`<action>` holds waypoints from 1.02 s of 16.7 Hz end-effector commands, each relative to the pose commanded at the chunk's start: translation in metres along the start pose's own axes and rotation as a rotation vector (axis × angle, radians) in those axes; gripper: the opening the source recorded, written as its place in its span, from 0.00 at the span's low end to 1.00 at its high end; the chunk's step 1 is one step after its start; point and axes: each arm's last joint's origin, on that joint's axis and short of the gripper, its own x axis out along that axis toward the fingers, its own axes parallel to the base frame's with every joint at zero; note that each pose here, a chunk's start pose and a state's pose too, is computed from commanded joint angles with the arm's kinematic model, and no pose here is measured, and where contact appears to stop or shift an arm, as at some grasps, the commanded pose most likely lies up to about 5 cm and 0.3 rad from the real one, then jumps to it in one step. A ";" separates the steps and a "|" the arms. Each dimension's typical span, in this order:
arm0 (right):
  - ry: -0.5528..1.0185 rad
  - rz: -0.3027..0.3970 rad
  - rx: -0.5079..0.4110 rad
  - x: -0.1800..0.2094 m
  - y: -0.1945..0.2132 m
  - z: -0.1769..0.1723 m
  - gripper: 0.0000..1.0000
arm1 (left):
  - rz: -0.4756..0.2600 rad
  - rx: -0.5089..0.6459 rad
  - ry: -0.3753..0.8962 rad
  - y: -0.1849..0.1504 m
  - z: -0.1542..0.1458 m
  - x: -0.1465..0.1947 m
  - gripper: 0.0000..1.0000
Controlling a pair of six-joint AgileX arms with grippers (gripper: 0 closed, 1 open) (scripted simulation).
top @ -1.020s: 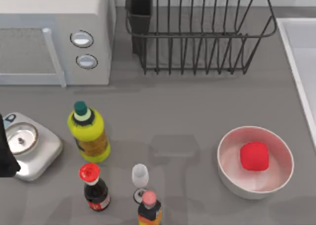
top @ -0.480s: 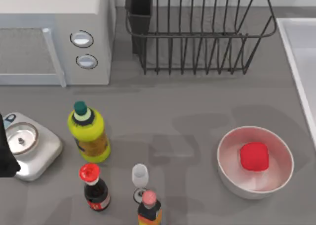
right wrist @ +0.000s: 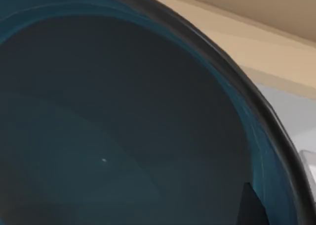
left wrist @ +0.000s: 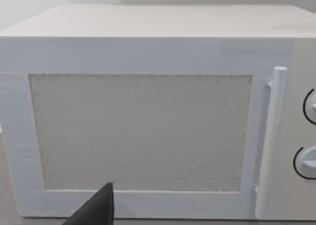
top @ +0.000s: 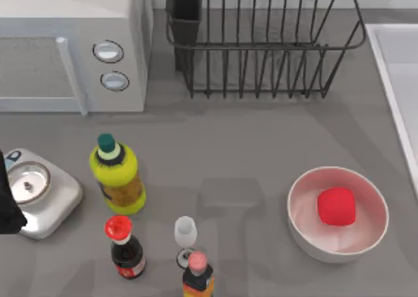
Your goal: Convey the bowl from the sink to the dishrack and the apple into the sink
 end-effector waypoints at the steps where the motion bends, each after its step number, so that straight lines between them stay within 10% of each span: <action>1: -0.077 0.016 0.051 -0.014 0.022 0.009 0.00 | 0.000 0.000 0.000 0.000 0.000 0.000 1.00; 8: -0.344 0.084 0.345 -0.080 0.091 0.034 0.00 | 0.000 0.000 0.000 0.000 0.000 0.000 1.00; 17: -0.347 0.085 0.355 -0.062 0.105 0.025 0.00 | 0.000 0.000 0.000 0.000 0.000 0.000 1.00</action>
